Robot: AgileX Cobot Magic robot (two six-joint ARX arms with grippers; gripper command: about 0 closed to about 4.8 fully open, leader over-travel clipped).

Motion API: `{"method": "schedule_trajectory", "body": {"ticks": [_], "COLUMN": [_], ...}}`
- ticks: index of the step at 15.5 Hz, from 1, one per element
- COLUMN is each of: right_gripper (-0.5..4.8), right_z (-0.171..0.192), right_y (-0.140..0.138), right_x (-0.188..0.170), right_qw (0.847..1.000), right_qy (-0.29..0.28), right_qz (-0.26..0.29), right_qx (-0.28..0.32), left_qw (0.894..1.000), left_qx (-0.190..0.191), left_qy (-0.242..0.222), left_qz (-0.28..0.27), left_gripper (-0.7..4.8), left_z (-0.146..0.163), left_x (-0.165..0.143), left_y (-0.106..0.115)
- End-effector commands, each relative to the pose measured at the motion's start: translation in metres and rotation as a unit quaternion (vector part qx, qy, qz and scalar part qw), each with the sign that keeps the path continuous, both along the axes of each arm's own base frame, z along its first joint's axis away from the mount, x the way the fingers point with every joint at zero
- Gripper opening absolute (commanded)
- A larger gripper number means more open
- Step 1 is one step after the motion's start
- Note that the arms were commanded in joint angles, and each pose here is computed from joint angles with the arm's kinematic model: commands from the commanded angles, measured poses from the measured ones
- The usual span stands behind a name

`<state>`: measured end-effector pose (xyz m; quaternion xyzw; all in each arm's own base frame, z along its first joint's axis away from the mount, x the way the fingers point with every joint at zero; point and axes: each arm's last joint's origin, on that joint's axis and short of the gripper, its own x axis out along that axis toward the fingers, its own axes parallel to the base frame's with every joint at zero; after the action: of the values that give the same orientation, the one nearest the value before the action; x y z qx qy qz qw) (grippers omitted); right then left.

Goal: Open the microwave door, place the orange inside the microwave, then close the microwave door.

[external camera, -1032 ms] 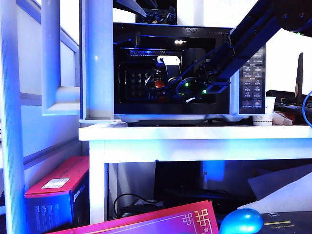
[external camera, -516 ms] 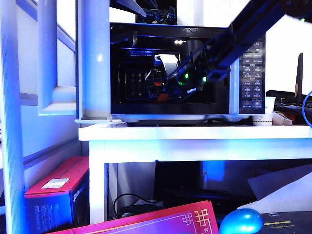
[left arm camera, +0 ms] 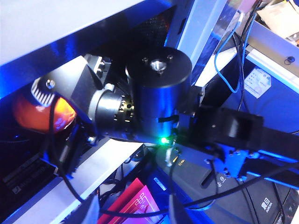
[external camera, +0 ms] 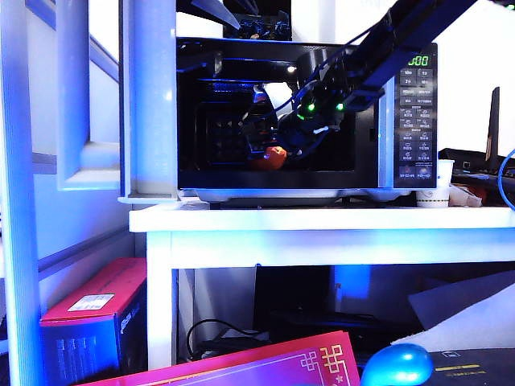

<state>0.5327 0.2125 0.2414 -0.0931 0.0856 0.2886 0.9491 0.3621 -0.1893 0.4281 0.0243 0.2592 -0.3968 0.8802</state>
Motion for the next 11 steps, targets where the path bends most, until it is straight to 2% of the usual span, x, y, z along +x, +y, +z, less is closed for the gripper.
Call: {"method": "schedule_trajectory", "body": {"ticks": [1, 8, 11], "right_gripper": [4.79, 4.79, 4.79], "right_z": [0.016, 0.018, 0.032], "right_y": [0.0, -0.001, -0.004], "right_x": [-0.005, -0.008, -0.014], "right_qw": [1.0, 1.0, 1.0], "right_qy": [-0.017, 0.004, 0.008], "right_qz": [0.004, 0.007, 0.006], "right_qx": [-0.008, -0.017, -0.022], "left_qw": [1.0, 1.0, 1.0], "left_qx": [0.001, 0.001, 0.001], "left_qy": [-0.005, -0.004, -0.005], "left_qz": [0.001, 0.001, 0.001], "left_gripper": [2.06, 2.06, 2.06], "left_z": [0.002, 0.002, 0.002], "left_x": [-0.002, -0.002, -0.001], "left_y": [0.001, 0.001, 0.001]}}
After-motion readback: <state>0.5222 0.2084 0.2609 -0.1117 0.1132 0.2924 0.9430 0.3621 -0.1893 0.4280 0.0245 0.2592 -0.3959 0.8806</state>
